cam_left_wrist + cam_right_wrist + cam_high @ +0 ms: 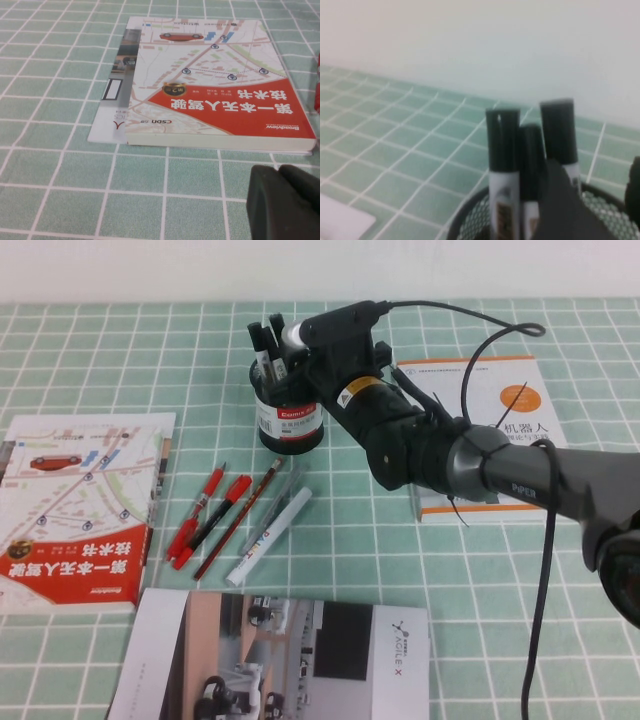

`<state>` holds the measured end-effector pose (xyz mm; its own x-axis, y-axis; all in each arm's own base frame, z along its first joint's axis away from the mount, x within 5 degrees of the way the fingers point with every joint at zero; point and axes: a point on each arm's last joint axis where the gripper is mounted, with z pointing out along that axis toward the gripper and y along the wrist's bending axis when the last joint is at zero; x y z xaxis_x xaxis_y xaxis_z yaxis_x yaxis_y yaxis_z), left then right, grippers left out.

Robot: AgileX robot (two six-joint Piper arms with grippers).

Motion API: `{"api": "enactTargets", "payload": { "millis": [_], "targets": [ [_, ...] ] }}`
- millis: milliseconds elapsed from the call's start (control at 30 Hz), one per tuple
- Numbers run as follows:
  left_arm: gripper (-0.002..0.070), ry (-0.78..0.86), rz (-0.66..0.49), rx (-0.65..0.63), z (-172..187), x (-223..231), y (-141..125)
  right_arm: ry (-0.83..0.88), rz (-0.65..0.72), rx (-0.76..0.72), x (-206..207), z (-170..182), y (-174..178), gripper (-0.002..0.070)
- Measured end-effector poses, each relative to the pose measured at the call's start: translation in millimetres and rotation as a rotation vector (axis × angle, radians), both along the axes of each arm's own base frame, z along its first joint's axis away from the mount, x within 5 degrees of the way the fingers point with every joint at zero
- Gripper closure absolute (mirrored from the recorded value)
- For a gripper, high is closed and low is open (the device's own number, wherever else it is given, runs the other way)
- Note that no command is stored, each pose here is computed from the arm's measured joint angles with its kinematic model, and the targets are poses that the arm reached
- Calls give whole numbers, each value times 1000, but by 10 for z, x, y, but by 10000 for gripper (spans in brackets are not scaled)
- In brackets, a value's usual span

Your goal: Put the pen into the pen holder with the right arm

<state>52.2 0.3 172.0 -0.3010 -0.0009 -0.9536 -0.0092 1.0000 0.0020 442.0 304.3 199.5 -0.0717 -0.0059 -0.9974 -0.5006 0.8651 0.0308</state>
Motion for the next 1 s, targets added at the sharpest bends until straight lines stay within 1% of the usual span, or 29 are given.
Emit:
{"api": "enactTargets", "payload": {
  "millis": [100,200,267,300,367,433,467,533,667,800,933,1000],
  "targets": [
    [679,0,0,0,0,0,0,26,8,-15,-11,10,1,399],
    [679,0,0,0,0,0,0,56,22,-29,-52,133,-2,397],
    [679,0,0,0,0,0,0,92,40,-45,-106,240,6,409],
    [679,0,0,0,0,0,0,115,53,-57,-148,316,11,428],
    [679,0,0,0,0,0,0,165,85,-88,-249,459,27,491],
    [679,0,0,0,0,0,0,217,122,-136,-379,636,26,596],
    [679,0,0,0,0,0,0,232,136,-153,-439,734,12,630],
    [679,0,0,0,0,0,0,268,173,-203,-594,922,0,668],
    [679,0,0,0,0,0,0,290,232,-277,-903,1245,-70,689],
    [679,0,0,0,0,0,0,267,246,-276,-1239,1570,-308,694],
    [679,0,0,0,0,0,0,242,246,-264,-1608,1776,-618,694],
    [679,0,0,0,0,0,0,254,246,-271,-1780,1751,-762,694]
  ]
}}
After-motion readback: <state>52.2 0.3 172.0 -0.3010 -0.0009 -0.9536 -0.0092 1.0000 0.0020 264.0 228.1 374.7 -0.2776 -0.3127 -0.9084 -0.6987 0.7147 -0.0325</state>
